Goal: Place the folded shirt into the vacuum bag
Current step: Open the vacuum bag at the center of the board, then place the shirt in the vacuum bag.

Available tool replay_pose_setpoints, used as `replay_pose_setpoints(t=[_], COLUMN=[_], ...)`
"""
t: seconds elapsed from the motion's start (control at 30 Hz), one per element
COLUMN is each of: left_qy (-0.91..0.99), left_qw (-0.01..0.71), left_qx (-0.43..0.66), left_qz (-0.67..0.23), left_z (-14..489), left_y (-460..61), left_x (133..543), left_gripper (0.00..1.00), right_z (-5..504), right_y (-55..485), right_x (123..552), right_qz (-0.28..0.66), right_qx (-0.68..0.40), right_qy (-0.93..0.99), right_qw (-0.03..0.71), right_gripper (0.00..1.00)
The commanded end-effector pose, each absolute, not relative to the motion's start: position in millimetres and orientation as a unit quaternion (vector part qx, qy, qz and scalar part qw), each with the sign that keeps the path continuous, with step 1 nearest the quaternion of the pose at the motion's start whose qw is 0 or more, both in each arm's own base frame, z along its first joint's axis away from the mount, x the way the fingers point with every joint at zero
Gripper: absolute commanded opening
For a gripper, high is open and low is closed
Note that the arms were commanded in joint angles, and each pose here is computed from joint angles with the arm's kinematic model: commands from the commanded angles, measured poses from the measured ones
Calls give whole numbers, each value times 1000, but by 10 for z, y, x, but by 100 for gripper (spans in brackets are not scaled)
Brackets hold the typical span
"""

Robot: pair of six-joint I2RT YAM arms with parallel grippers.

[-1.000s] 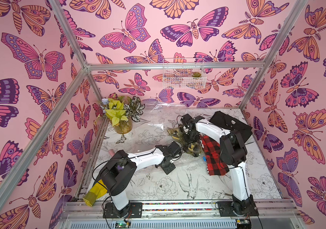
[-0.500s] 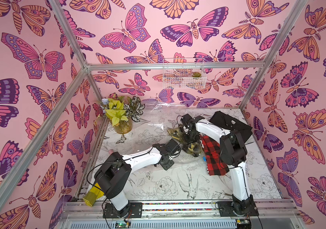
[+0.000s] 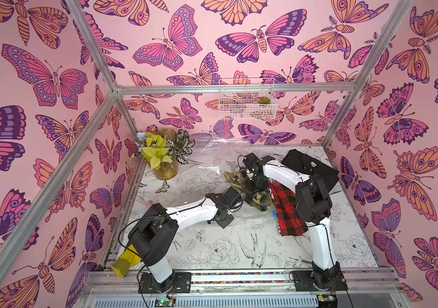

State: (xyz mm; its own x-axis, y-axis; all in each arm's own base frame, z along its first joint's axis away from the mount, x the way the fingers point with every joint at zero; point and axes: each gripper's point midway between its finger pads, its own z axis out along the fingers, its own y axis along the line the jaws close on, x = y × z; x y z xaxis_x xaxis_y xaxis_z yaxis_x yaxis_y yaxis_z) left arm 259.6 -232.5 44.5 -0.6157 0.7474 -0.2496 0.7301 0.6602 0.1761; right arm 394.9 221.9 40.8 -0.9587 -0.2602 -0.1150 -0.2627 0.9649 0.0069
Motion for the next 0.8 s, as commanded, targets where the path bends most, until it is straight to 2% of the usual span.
replay_pose_setpoints(t=[0.0,0.07,0.2,0.33,0.57,0.67,0.77], left_qy=[901,902,906,908,916,921,924], left_qw=[153,162,198,243,283,285,281], left_qx=[405,401,373,333,256,230,213], left_qz=[19,3,-33,-76,-127,-136,-146], left_z=[442,516,763,1087,1508,1565,1578], left_y=[-2331,-2384,-2464,-2514,-2572,-2566,-2576], left_x=[2600,2598,2642,2711,2906,2950,2965], left_gripper=[8,0,0,0,0,0,0], right_z=[583,1029,1791,2220,2496,2509,2453], right_y=[2053,2184,2195,1925,1825,2044,2480], right_x=[3876,3909,3854,3556,2587,2155,1821], right_qz=[27,99,211,258,327,356,392], right_qx=[-102,-81,-48,-22,-54,-91,-124], right_qy=[994,989,967,951,929,917,899], right_qw=[40,79,138,170,163,156,150], right_gripper=[0,0,0,0,0,0,0])
